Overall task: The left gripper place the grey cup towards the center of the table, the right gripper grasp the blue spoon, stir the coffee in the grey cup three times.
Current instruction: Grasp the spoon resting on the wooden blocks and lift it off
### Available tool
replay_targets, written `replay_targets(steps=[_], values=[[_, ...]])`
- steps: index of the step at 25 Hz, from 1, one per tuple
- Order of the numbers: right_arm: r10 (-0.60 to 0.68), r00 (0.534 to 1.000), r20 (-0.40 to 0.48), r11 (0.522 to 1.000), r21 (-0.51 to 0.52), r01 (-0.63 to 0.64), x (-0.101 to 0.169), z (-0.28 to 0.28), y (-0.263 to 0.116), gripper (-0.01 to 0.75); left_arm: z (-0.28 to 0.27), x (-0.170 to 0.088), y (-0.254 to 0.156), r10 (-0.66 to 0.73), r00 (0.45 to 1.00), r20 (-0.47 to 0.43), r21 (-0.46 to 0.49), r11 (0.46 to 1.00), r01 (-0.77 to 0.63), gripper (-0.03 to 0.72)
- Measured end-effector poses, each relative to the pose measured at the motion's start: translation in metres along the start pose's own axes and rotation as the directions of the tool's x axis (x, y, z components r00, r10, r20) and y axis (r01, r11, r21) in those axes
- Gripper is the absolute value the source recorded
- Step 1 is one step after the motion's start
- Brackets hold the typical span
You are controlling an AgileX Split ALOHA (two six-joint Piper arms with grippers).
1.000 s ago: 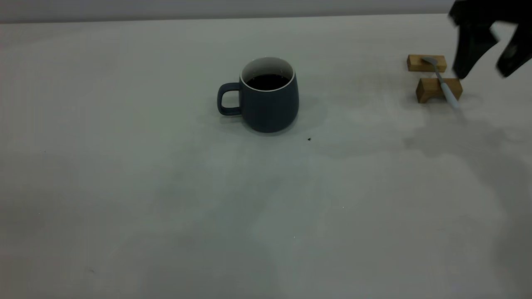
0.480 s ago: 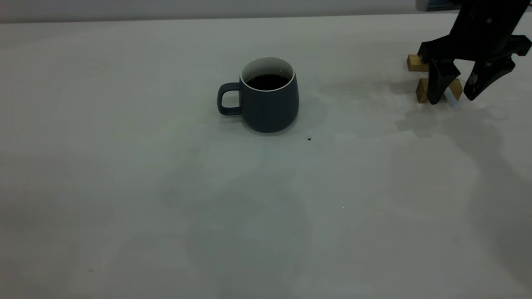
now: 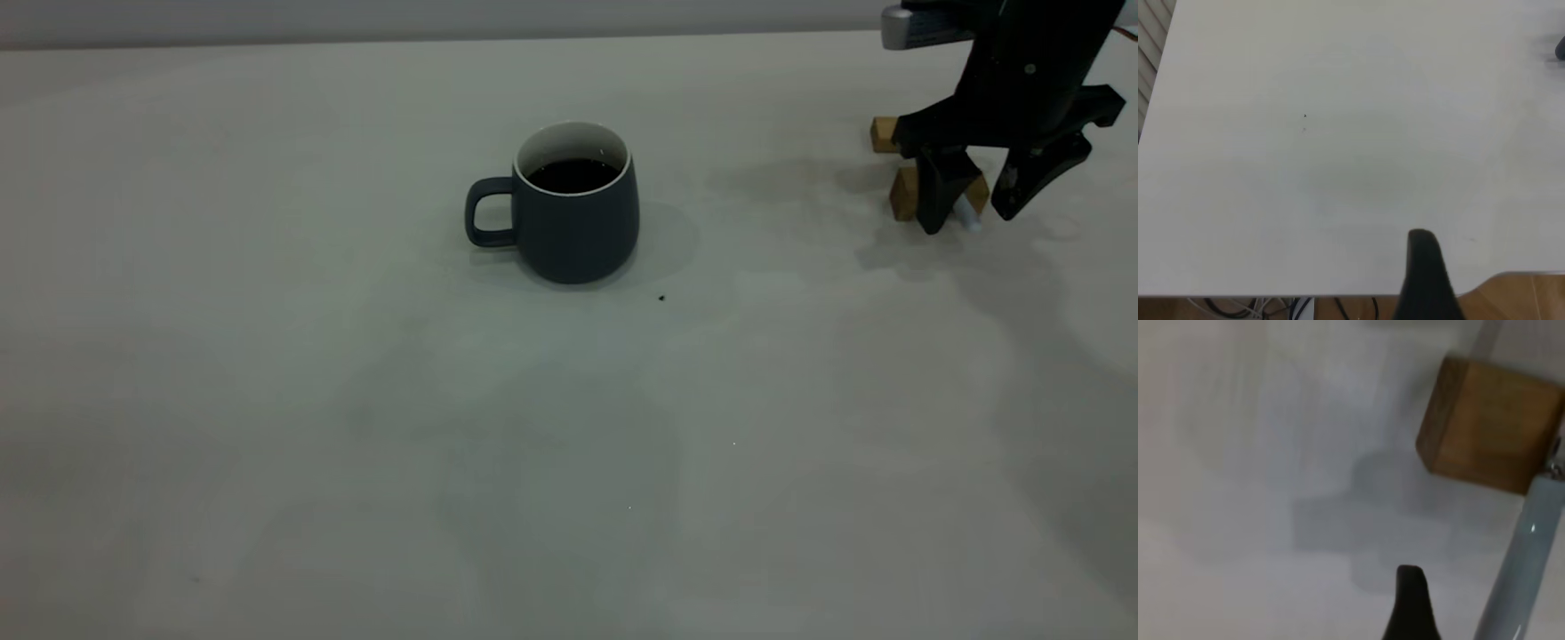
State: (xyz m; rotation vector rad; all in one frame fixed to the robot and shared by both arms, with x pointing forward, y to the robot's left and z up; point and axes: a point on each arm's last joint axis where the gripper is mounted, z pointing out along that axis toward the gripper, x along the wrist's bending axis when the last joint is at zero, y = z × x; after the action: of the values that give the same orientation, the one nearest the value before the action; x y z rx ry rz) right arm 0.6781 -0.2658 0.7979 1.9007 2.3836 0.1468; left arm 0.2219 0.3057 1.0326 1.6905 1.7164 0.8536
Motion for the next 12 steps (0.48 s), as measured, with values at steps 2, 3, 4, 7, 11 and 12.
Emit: replay_targets(steps=[2, 3, 4, 7, 11, 12], values=[[0.0, 1.0, 0.002, 1.0, 0.003, 0.0, -0.0001, 0.0034, -0.0008, 0.621, 0.0, 0.0, 0.0, 0.0, 1.0, 0.0, 0.0, 1.0, 0.0, 0.592], [0.001, 1.0, 0.002, 1.0, 0.001, -0.001, -0.0001, 0.005, -0.0009, 0.613, 0.0, 0.0, 0.0, 0.0, 1.0, 0.0, 0.0, 1.0, 0.0, 0.592], [0.003, 1.0, 0.004, 1.0, -0.002, -0.003, -0.0007, 0.0058, -0.0008, 0.602, 0.0, 0.0, 0.0, 0.0, 1.0, 0.0, 0.0, 1.0, 0.0, 0.592], [0.006, 1.0, 0.016, 1.0, -0.001, -0.006, -0.0018, 0.0069, -0.0011, 0.53, 0.0, 0.0, 0.0, 0.0, 1.0, 0.0, 0.0, 1.0, 0.0, 0.592], [0.022, 0.999, 0.033, 1.0, 0.003, -0.022, -0.0033, 0.0069, -0.0016, 0.345, 0.0, 0.0, 0.0, 0.0, 1.0, 0.0, 0.0, 1.0, 0.0, 0.592], [0.029, 0.999, 0.034, 1.0, 0.005, -0.029, -0.0034, 0.0069, -0.0018, 0.279, 0.0, 0.0, 0.0, 0.0, 1.0, 0.0, 0.0, 1.0, 0.0, 0.592]])
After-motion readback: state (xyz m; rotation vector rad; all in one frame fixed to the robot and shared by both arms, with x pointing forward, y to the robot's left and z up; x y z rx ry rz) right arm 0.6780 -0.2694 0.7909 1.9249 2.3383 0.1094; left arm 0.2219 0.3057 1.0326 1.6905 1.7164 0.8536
